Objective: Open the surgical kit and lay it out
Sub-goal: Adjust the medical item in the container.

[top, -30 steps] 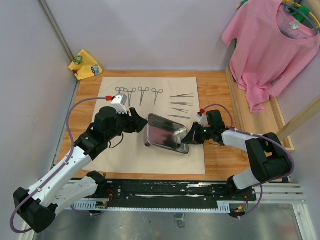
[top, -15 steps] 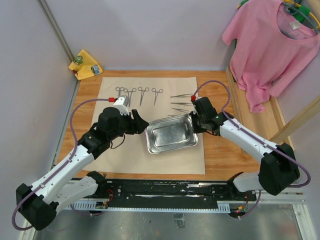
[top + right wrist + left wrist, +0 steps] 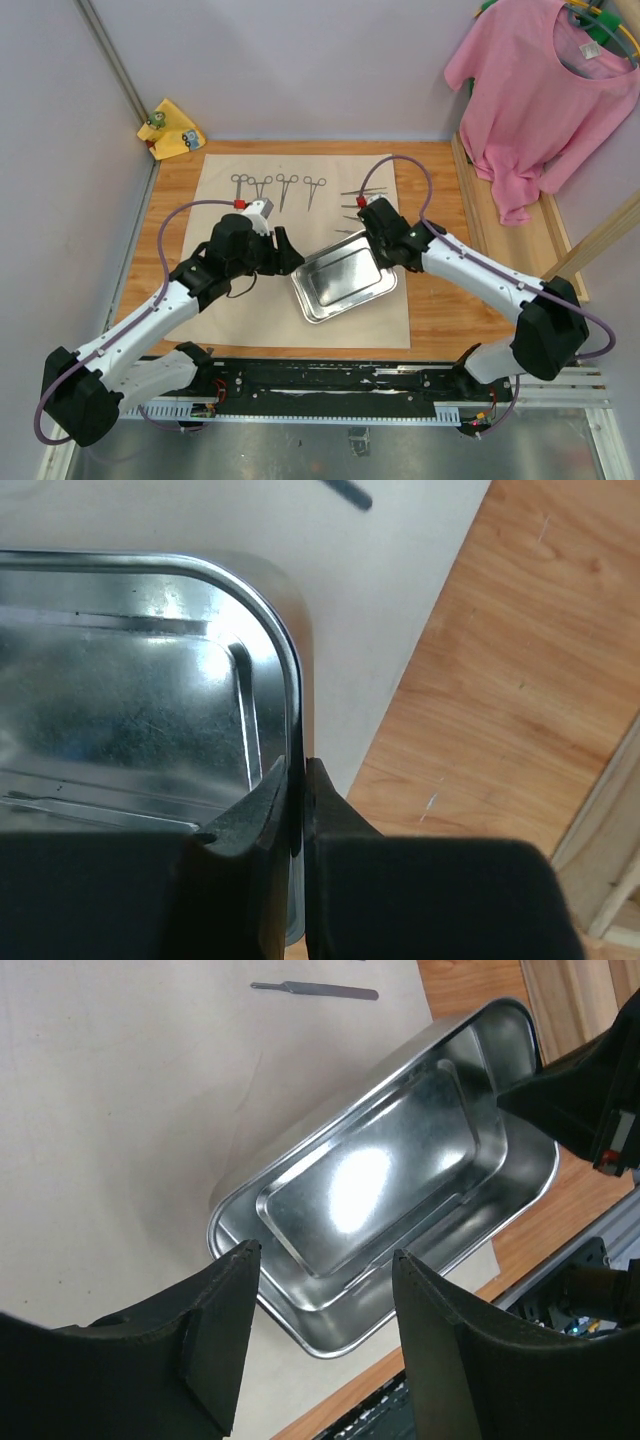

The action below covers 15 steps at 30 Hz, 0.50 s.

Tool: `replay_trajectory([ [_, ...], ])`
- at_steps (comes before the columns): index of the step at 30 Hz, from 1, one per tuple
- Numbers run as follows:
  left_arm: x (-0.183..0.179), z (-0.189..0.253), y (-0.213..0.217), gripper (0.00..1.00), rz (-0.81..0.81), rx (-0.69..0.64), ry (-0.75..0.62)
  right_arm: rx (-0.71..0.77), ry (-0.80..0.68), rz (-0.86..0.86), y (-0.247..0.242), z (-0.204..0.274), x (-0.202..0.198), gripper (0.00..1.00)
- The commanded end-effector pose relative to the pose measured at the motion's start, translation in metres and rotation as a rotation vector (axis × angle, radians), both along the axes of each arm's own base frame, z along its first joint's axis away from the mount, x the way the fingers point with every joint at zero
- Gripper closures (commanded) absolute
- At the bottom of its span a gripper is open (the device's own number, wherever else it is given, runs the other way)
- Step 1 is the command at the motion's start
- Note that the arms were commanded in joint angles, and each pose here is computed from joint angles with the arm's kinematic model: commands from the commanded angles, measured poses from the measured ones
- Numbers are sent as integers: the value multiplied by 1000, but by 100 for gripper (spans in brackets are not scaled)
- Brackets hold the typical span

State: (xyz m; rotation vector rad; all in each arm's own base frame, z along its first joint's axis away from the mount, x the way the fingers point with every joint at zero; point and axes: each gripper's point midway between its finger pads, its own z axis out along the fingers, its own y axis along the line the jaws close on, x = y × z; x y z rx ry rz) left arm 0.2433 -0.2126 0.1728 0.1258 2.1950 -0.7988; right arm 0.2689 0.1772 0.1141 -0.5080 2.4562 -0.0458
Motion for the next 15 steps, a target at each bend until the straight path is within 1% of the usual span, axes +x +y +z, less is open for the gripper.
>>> replay_trajectory([
  [1, 1, 7, 0, 41, -25, 1, -30, -24, 120, 72, 10, 13, 5, 99],
  [3, 1, 10, 1, 41, -25, 10, -32, 40, 283, 101, 17, 7, -7, 99],
  [6, 2, 17, 3, 41, -24, 24, -40, 71, 461, 128, 19, -1, -22, 99],
  [10, 2, 25, 3, 40, -27, 23, -55, 57, 634, 133, 12, 1, -40, 99],
  [12, 2, 26, 1, 40, -33, 14, -59, 34, 751, 156, 9, 1, -55, 99],
  [15, 0, 27, -4, 40, -58, -8, -55, 62, 890, 157, 5, -1, -72, 99],
])
